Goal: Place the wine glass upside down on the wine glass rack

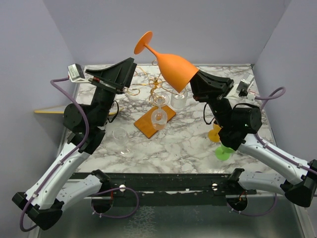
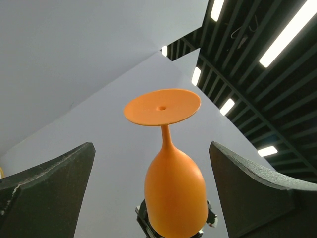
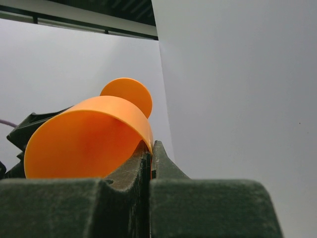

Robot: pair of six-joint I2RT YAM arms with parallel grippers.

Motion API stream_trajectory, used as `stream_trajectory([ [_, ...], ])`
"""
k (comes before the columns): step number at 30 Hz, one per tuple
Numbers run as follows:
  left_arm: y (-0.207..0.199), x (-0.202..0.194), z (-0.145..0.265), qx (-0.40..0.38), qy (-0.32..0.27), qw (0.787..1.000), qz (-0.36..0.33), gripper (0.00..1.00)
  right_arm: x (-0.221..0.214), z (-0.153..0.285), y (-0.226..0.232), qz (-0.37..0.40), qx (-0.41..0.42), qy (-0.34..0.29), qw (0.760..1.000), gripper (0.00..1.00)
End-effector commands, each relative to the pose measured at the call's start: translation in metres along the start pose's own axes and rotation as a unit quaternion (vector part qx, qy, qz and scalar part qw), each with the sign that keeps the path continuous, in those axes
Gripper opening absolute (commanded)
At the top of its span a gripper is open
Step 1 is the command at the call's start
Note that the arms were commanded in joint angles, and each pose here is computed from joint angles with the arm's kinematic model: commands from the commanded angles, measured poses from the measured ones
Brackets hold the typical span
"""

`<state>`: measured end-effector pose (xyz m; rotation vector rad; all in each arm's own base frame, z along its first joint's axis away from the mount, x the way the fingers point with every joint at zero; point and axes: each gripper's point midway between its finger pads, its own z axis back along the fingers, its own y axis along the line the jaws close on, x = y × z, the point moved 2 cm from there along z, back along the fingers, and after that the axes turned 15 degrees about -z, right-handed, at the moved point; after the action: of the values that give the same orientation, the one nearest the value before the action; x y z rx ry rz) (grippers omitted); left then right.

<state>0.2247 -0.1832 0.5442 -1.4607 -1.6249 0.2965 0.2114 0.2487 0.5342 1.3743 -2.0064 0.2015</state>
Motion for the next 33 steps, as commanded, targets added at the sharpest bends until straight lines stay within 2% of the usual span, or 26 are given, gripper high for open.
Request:
stream_trajectory([
  [1,-0.011,0.019,0.011,-0.006,-0.037,0.998,0.046,0.99,0.017,0.0,0.01,0.003,0.025,-0.038,0.999,0.01],
  [4,-0.018,0.02,0.013,-0.014,-0.031,0.995,0.089,0.99,0.015,0.003,0.02,0.017,0.06,-0.033,0.998,0.01],
  [7,-0.029,0.011,0.01,-0.037,0.004,0.992,0.122,0.99,0.012,0.003,0.027,0.03,0.086,-0.026,0.995,0.01],
  [10,-0.043,-0.003,0.005,-0.072,0.053,0.991,0.099,0.99,0.012,0.001,0.028,0.025,0.085,-0.017,0.996,0.01],
  [13,-0.046,-0.011,0.0,-0.089,0.073,0.991,0.064,0.99,0.01,-0.001,0.029,0.022,0.086,-0.008,0.996,0.01],
  [17,-0.047,-0.015,-0.008,-0.099,0.075,0.991,0.04,0.99,0.001,-0.006,0.029,0.02,0.092,0.005,0.996,0.01],
  [21,-0.049,-0.008,-0.018,-0.101,0.048,0.993,0.03,0.98,-0.009,-0.011,0.034,0.028,0.115,0.022,0.993,0.01],
  [25,-0.048,0.006,-0.023,-0.091,0.004,0.995,0.034,0.81,-0.021,-0.013,0.04,0.034,0.144,0.042,0.988,0.01],
  [30,-0.041,0.018,-0.023,-0.073,-0.033,0.996,0.033,0.46,-0.031,-0.016,0.043,0.033,0.161,0.055,0.985,0.01],
  [33,-0.039,0.017,-0.021,-0.07,-0.034,0.997,0.03,0.19,-0.035,-0.017,0.044,0.03,0.168,0.059,0.984,0.01],
])
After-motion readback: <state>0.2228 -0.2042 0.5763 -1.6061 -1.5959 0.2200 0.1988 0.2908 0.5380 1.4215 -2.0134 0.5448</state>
